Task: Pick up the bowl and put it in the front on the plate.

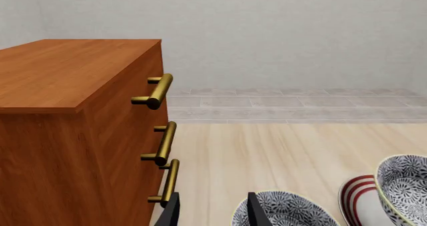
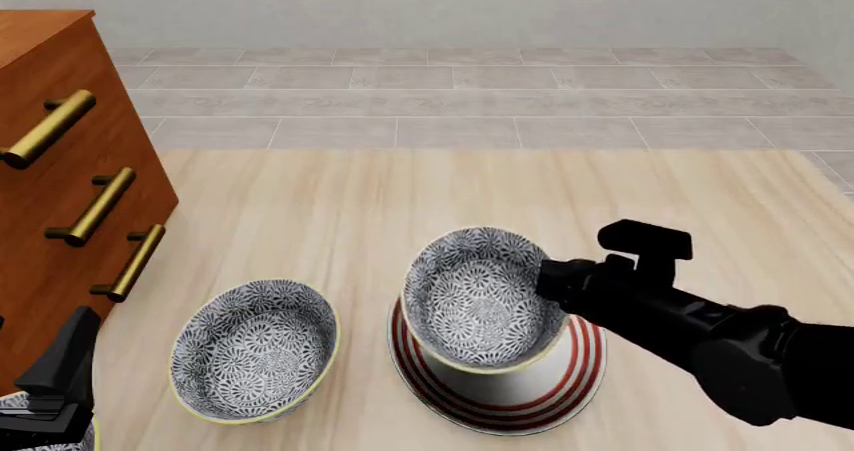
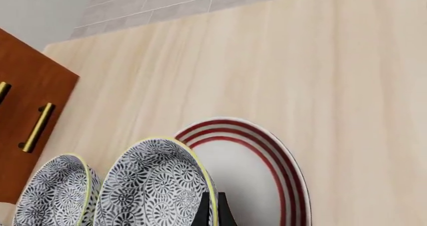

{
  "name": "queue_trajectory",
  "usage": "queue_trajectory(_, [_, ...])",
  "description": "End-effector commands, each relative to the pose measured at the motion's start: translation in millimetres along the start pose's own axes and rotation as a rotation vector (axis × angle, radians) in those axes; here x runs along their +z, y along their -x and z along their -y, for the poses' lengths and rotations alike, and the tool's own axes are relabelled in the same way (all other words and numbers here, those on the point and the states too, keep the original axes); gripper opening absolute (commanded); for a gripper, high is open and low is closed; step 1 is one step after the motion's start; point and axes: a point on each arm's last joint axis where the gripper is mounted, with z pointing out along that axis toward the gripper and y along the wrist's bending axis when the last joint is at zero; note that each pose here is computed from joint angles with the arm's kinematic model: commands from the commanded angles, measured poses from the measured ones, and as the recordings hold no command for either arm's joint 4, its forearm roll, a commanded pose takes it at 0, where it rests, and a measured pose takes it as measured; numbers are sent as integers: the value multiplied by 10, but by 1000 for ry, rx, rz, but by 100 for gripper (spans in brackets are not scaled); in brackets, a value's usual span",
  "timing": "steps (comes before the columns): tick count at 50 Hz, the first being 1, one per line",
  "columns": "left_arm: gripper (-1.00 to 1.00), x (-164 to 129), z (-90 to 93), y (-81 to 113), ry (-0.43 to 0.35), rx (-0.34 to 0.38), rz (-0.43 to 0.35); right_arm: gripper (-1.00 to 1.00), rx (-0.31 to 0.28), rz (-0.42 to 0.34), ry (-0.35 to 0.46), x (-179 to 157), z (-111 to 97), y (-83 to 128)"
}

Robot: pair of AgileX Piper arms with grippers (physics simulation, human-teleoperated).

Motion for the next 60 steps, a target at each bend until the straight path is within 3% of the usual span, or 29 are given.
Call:
queue_trajectory(1, [100,0,0,0,0,0,0,-100,48,-4,-8,-5,39,-63])
queue_trajectory(23, [100,0,0,0,0,0,0,-100,62,-20,-21,39,104,-170])
queue_trajectory(52, [100,0,0,0,0,0,0,-100,44,-30,-38,98,111,-118])
queue_trajectory(53, [100,0,0,0,0,0,0,100,44,-29,-41,101,120,-114])
queue_trajectory(60, [100,0,0,0,0,0,0,100,35,-18,-54,95,152,-73])
